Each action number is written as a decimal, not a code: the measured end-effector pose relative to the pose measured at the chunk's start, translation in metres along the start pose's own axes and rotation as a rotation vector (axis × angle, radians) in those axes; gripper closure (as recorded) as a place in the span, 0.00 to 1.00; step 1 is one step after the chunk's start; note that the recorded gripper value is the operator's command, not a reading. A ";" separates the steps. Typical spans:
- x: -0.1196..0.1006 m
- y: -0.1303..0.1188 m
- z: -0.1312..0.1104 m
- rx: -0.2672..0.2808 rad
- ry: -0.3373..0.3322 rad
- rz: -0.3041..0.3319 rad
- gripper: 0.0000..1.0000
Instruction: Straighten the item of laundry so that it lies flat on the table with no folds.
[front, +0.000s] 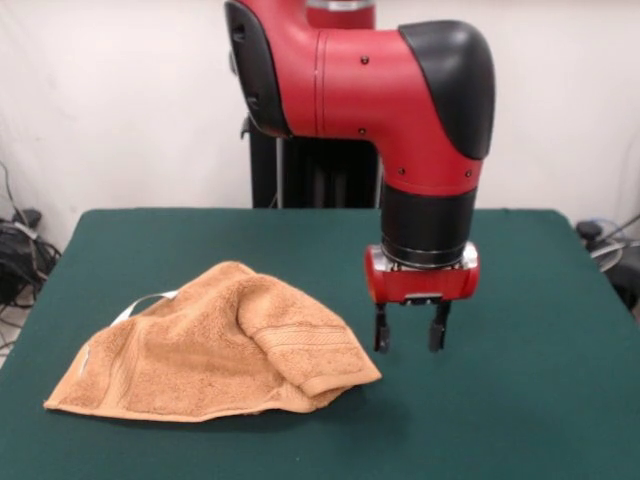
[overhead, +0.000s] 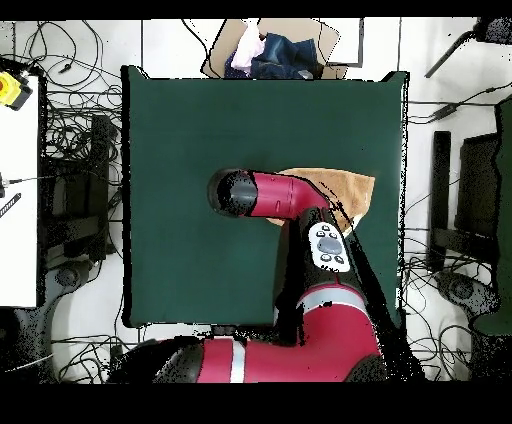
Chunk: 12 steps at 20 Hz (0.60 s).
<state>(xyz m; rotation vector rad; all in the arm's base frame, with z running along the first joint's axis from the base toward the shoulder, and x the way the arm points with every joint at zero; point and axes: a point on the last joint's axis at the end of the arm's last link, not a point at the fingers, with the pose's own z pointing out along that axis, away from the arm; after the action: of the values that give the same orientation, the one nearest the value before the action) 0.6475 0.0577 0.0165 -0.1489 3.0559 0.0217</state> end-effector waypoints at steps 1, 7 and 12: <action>0.000 -0.001 0.000 0.003 0.001 0.000 0.00; 0.004 -0.005 -0.001 0.025 0.008 -0.003 0.00; 0.006 -0.007 -0.001 0.032 0.010 -0.003 0.00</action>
<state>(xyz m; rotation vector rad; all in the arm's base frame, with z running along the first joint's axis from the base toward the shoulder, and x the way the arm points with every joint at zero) 0.6424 0.0504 0.0168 -0.1523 3.0638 -0.0288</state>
